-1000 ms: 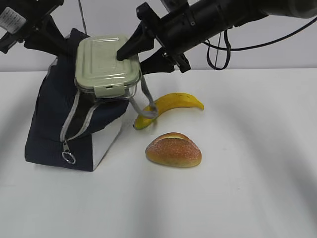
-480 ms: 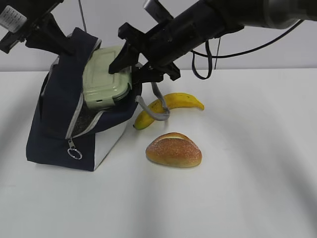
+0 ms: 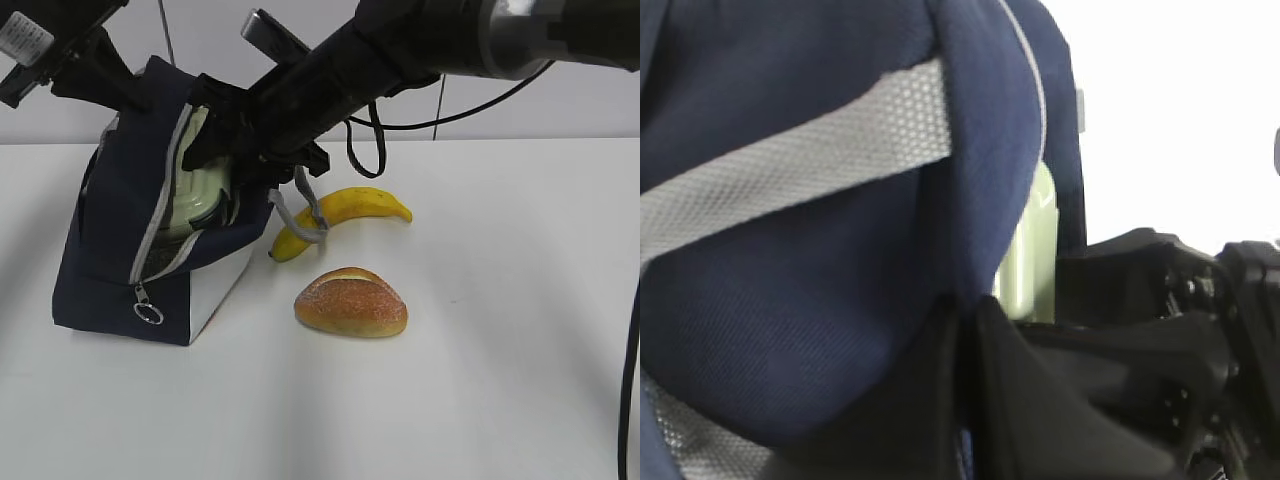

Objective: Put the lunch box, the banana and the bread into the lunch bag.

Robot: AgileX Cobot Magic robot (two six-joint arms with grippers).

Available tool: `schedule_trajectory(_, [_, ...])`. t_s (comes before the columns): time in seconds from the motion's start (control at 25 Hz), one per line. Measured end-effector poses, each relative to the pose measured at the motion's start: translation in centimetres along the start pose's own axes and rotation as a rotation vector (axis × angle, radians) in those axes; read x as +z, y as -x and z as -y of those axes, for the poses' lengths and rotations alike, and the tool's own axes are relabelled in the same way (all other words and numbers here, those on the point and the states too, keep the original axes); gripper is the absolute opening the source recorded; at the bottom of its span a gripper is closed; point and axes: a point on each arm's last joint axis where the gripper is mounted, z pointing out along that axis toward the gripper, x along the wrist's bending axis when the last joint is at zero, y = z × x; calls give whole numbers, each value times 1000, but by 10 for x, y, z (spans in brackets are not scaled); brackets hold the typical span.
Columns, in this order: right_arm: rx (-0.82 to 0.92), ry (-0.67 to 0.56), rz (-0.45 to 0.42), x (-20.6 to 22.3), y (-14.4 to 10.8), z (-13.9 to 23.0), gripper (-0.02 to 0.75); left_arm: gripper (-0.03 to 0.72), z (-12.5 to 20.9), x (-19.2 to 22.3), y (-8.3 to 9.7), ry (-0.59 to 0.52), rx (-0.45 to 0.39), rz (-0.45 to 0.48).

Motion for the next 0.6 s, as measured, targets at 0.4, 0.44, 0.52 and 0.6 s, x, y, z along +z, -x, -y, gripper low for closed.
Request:
schedule_trajectory(0.4, [13,27,3,4,0,-1,386,1,0,0,0,0,0,-1])
schedule_trajectory(0.44, [21,26,-1,7,2,-1,386,1,0,0,0,0,0,-1])
schedule_trajectory(0.52, [32,18,-2,13,5,0,386,1,0,0,0,0,0,-1])
schedule_trajectory(0.6, [33,7,-3,22,7,1,386,1,0,0,0,0,0,-1])
